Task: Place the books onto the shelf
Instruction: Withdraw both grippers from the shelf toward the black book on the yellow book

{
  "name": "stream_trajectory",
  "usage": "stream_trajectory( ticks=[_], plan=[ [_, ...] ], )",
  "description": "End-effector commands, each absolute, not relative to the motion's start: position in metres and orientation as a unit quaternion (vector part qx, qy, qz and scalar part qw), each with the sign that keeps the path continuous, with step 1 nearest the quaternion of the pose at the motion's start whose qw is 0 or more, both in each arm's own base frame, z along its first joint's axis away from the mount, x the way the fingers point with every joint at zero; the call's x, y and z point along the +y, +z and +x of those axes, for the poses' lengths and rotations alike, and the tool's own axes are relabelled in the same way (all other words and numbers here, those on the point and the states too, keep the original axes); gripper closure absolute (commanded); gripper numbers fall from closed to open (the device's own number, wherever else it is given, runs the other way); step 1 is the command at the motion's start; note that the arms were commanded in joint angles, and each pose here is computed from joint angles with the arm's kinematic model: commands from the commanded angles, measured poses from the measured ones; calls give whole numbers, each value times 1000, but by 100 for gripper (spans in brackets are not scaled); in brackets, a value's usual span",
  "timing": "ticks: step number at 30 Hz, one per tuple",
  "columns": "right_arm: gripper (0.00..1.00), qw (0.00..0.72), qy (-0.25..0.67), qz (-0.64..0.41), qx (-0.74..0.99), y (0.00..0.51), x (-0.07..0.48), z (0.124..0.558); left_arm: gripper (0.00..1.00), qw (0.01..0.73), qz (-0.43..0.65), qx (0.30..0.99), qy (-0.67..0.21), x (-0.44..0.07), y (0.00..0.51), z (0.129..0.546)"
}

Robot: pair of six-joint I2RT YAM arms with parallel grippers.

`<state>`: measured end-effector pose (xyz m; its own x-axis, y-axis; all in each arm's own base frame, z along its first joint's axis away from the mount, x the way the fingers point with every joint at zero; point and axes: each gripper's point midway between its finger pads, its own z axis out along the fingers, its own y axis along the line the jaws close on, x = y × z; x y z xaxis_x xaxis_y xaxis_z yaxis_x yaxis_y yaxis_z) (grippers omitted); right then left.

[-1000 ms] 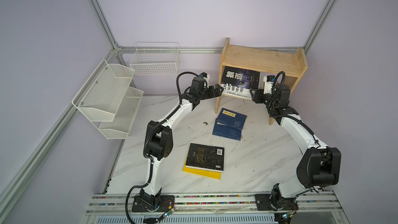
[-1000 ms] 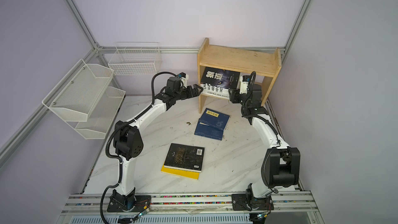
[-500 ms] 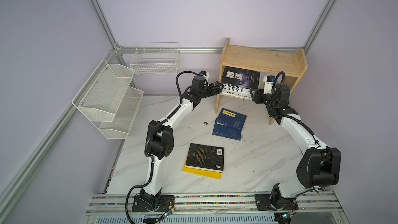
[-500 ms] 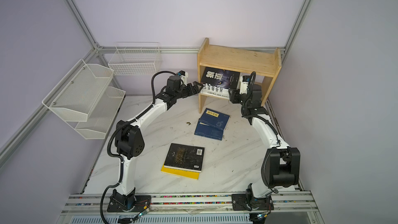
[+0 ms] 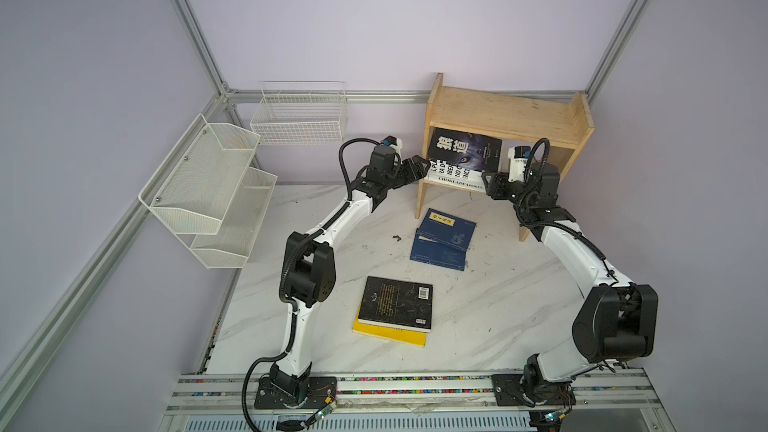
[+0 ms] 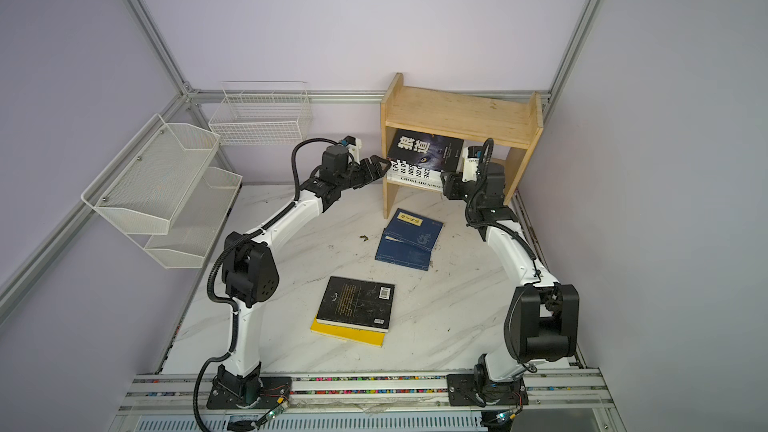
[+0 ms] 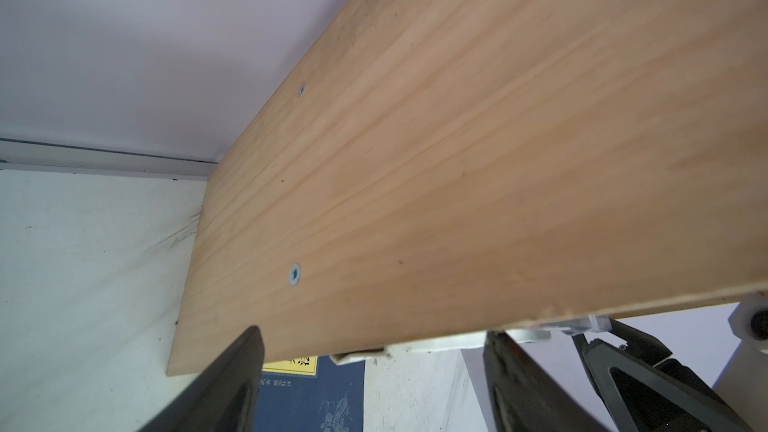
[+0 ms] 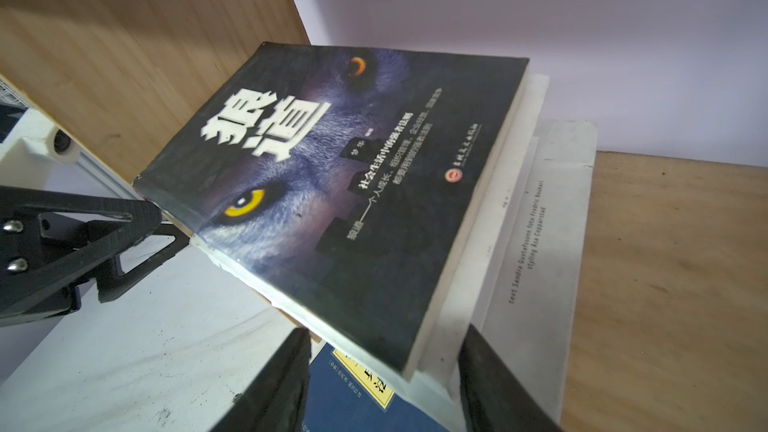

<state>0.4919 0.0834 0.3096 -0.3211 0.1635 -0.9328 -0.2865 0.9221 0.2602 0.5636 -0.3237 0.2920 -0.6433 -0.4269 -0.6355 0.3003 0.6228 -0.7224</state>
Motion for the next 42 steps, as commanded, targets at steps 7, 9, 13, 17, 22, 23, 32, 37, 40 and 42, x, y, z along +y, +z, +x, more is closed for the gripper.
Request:
stream_trajectory(
  ticks=[7,9,13,17,22,23,32,37,40,42],
  plan=[
    [34,604,195,-48,771,333,88,486,17,460,-52,755,-464,-317,340,571],
    [34,605,191,-45,772,334,86,486,15,458,-54,757,-463,-316,339,569],
    [36,607,188,-37,771,336,84,487,12,448,-52,765,-460,-314,331,561],
    [35,599,189,-40,777,334,85,484,10,439,-48,774,-454,-309,323,547],
    [30,602,187,-38,775,341,83,472,5,433,-38,787,-438,-298,316,524],
    [29,603,184,-36,775,343,81,468,3,431,-35,791,-432,-295,314,519],
    [29,574,239,43,782,341,80,403,0,354,-59,860,-364,-248,248,448],
    [29,520,286,74,801,311,97,353,0,302,-106,892,-319,-212,199,394],
    [30,502,299,86,807,303,106,330,1,269,-132,908,-294,-194,173,363],
    [30,480,310,92,816,288,113,319,0,257,-146,909,-292,-186,166,344]
  ],
)
